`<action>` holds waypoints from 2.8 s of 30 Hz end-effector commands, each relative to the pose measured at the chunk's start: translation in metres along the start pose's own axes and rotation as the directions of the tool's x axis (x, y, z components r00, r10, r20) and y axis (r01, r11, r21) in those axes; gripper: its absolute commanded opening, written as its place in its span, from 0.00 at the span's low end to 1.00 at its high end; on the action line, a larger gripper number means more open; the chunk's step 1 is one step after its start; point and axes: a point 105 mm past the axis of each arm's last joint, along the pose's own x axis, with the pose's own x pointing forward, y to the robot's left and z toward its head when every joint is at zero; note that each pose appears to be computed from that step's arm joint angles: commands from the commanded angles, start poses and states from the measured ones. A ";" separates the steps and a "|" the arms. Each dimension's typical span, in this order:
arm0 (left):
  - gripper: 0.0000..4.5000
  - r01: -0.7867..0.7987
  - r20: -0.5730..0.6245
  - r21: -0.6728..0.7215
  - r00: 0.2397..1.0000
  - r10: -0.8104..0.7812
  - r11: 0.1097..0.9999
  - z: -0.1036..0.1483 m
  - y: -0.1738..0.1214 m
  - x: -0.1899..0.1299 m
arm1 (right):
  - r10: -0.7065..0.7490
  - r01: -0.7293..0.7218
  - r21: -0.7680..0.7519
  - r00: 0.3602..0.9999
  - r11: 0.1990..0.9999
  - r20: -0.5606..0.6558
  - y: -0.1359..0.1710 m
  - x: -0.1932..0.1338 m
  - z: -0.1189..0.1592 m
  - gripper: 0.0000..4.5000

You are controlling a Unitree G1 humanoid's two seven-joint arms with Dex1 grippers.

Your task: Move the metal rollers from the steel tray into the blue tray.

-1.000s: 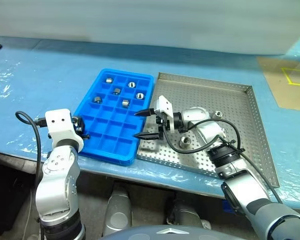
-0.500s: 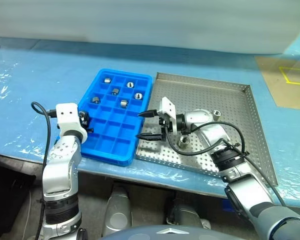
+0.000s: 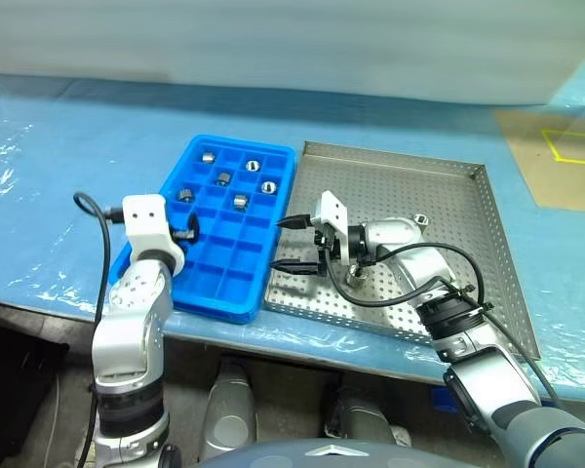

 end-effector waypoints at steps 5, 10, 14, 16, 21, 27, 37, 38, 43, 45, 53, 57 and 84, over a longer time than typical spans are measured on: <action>0.83 0.323 0.133 0.038 0.936 -0.325 0.946 0.042 -0.054 0.007 | -0.114 0.113 0.009 0.992 0.994 0.046 -0.008 -0.025 0.013 1.00; 0.83 0.553 0.120 0.093 0.819 -0.561 0.828 0.036 -0.093 0.008 | -0.183 0.182 0.047 0.983 0.982 0.018 -0.006 -0.048 0.010 1.00; 0.83 0.767 0.075 0.170 0.616 -0.784 0.618 0.024 -0.130 -0.002 | -0.251 0.252 0.063 0.968 0.966 -0.025 0.001 -0.069 0.003 1.00; 0.83 0.821 0.043 0.214 0.533 -0.845 0.529 0.014 -0.141 -0.005 | -0.293 0.295 0.052 0.955 0.954 -0.046 0.002 -0.076 0.000 1.00; 0.83 0.921 -0.021 0.229 0.329 -0.944 0.316 -0.003 -0.158 -0.022 | -0.391 0.394 0.046 0.918 0.918 -0.058 0.002 -0.093 -0.001 1.00; 0.83 0.954 -0.146 0.239 0.222 -0.964 0.183 -0.026 -0.164 -0.020 | -0.477 0.483 0.054 0.874 0.874 -0.096 0.010 -0.114 -0.006 1.00; 0.83 0.973 -0.263 0.218 0.139 -0.955 0.081 -0.050 -0.176 -0.015 | -0.537 0.548 0.080 0.834 0.832 -0.128 0.023 -0.125 -0.011 1.00; 0.83 0.973 -0.276 0.218 0.132 -0.952 0.072 -0.053 -0.178 -0.015 | -0.543 0.555 0.080 0.829 0.828 -0.130 0.024 -0.126 -0.011 1.00; 0.83 0.977 -0.343 0.213 0.096 -0.934 0.022 -0.064 -0.182 -0.015 | -0.567 0.581 0.082 0.811 0.810 -0.140 0.029 -0.131 -0.012 1.00; 0.83 0.979 -0.382 0.205 0.088 -0.920 0.008 -0.071 -0.182 -0.014 | -0.574 0.588 0.081 0.805 0.805 -0.146 0.031 -0.132 -0.013 1.00; 0.83 0.983 -0.445 0.181 0.104 -0.889 0.025 -0.084 -0.182 -0.009 | -0.589 0.605 0.087 0.793 0.791 -0.156 0.036 -0.134 -0.014 1.00; 0.62 0.987 -0.411 0.153 0.111 -0.905 0.051 -0.080 -0.185 -0.008 | -0.590 0.606 0.085 0.792 0.791 -0.156 0.035 -0.133 -0.014 1.00; 0.39 0.464 -0.041 0.117 0.886 -0.462 0.878 -0.011 -0.080 0.034 | -0.318 0.322 0.050 0.946 0.945 -0.068 0.000 -0.069 -0.007 1.00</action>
